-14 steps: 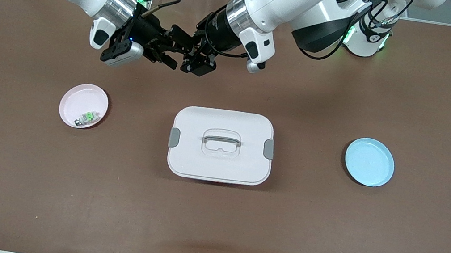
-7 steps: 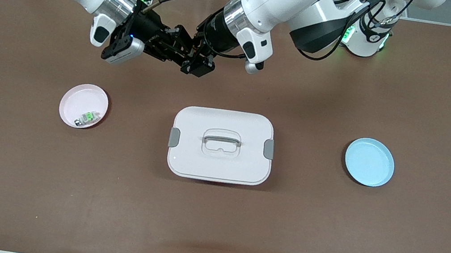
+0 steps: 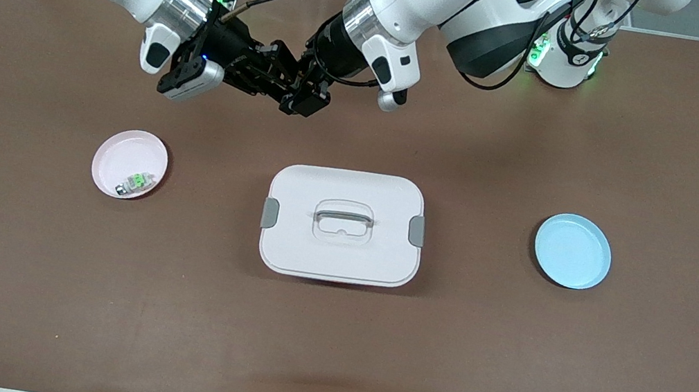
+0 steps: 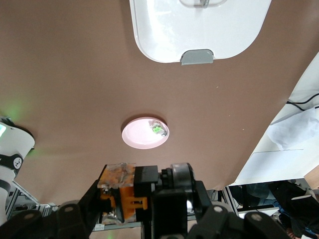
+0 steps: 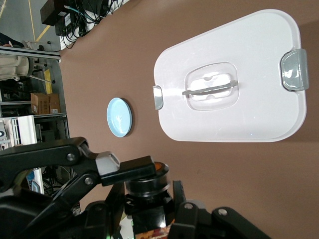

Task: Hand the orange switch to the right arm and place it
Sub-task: 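Grasp the orange switch with the right gripper beside the left gripper, then open the left gripper and pull it back from the switch, then move the held switch over the pink plate with the right gripper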

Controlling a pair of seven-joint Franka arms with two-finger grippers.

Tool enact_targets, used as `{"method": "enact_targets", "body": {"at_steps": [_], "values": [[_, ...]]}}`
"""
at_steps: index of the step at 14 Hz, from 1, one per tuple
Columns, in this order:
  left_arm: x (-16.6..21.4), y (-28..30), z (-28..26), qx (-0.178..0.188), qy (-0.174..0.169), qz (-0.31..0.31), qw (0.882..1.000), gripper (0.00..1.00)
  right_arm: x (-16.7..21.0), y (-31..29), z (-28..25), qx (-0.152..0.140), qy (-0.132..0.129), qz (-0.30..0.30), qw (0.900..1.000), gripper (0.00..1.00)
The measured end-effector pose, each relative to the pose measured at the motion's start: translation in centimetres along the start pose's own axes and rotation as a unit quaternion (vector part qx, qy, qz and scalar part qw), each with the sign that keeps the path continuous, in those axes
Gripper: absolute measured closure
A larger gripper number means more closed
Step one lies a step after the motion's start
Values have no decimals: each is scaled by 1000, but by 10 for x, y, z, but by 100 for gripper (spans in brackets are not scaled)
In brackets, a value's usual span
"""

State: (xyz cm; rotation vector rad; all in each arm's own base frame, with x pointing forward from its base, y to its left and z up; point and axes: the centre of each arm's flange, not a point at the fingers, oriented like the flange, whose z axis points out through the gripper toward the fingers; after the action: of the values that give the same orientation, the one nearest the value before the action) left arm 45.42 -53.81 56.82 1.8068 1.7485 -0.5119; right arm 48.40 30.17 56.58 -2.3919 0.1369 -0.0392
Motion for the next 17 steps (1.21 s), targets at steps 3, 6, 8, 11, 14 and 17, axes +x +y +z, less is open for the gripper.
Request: {"method": "enact_targets", "body": {"at_steps": [3,6,8,11,14,17], "values": [[-1,4,-5,-6,-2,0,1000,1,1,6,0,-6,-12,-19,1000,56],[1,10,-12,-16,-1,3,1000,0,13,34,-15,-29,-44,-75,996,56],[7,22,-25,-34,5,19,999,0,27,66,-32,-81,-59,-133,986,56],[23,39,-44,-39,24,70,997,0,41,113,-56,-159,-97,-218,958,56],[46,53,-60,-10,60,158,986,0,60,166,-96,-183,-119,-299,929,56],[73,65,-81,32,90,267,959,0,75,223,-139,-204,-136,-375,894,56]]}}
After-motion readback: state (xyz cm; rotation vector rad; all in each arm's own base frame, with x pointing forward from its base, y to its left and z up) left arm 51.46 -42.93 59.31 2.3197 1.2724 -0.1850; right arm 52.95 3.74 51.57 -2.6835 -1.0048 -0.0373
